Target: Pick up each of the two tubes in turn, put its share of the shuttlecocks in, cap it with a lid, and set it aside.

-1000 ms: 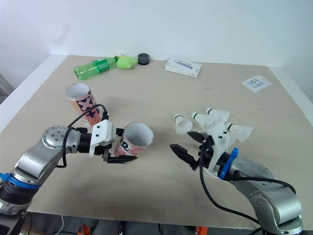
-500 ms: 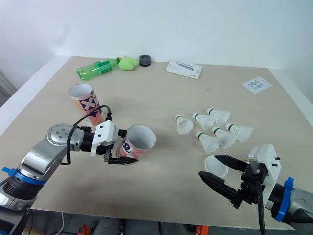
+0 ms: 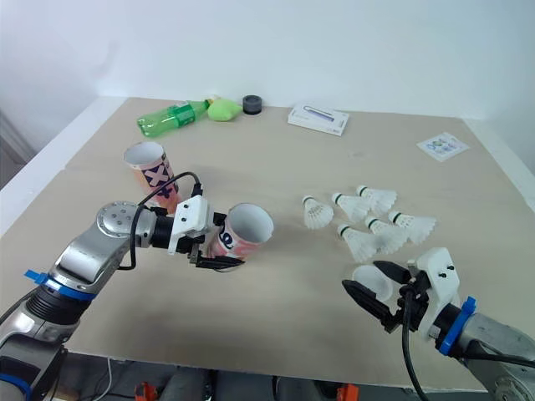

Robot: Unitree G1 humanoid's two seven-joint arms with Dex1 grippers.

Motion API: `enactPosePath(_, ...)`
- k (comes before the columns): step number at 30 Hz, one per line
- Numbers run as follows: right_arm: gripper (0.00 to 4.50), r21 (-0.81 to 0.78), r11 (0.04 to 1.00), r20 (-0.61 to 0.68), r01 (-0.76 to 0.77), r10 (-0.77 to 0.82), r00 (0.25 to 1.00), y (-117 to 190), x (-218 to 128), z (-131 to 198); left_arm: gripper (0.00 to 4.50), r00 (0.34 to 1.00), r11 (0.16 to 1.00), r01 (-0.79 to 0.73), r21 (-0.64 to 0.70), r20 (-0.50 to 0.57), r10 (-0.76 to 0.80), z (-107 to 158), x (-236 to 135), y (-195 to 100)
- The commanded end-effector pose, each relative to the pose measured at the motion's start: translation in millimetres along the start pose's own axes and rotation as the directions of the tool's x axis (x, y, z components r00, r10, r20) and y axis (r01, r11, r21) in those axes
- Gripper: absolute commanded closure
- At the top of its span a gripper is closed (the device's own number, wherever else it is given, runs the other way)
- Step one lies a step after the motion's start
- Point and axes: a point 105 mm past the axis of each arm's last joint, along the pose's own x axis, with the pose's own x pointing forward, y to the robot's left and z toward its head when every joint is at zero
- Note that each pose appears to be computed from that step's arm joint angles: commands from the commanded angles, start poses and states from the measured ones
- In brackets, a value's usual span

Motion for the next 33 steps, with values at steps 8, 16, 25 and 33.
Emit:
enactPosePath(8,0.0,-0.061,0.997,0.016,0.048,-0.047,0.999,-20.4,25.7,0.1,0.73,0.999,0.995,-0.046,-0.085,-0.019,0.044,-8.5,-6.6,5.0)
enactPosePath(16,0.0,-0.056,0.996,0.027,0.069,-0.068,0.997,-26.7,31.3,-3.0,0.73,0.999,0.994,-0.04,-0.105,-0.027,0.037,-17.6,-7.2,3.6)
enactPosePath(25,0.0,-0.054,0.997,0.05,0.063,-0.06,0.997,-28.6,43.3,0.6,0.73,0.999,0.997,-0.007,-0.076,-0.041,0.004,-18.0,-5.0,-0.7)
enactPosePath(33,1.85,-0.065,0.994,0.062,0.082,-0.078,0.995,-33.4,52.8,2.1,0.77,0.998,0.999,0.006,-0.047,-0.063,-0.009,-10.3,-2.5,-0.4)
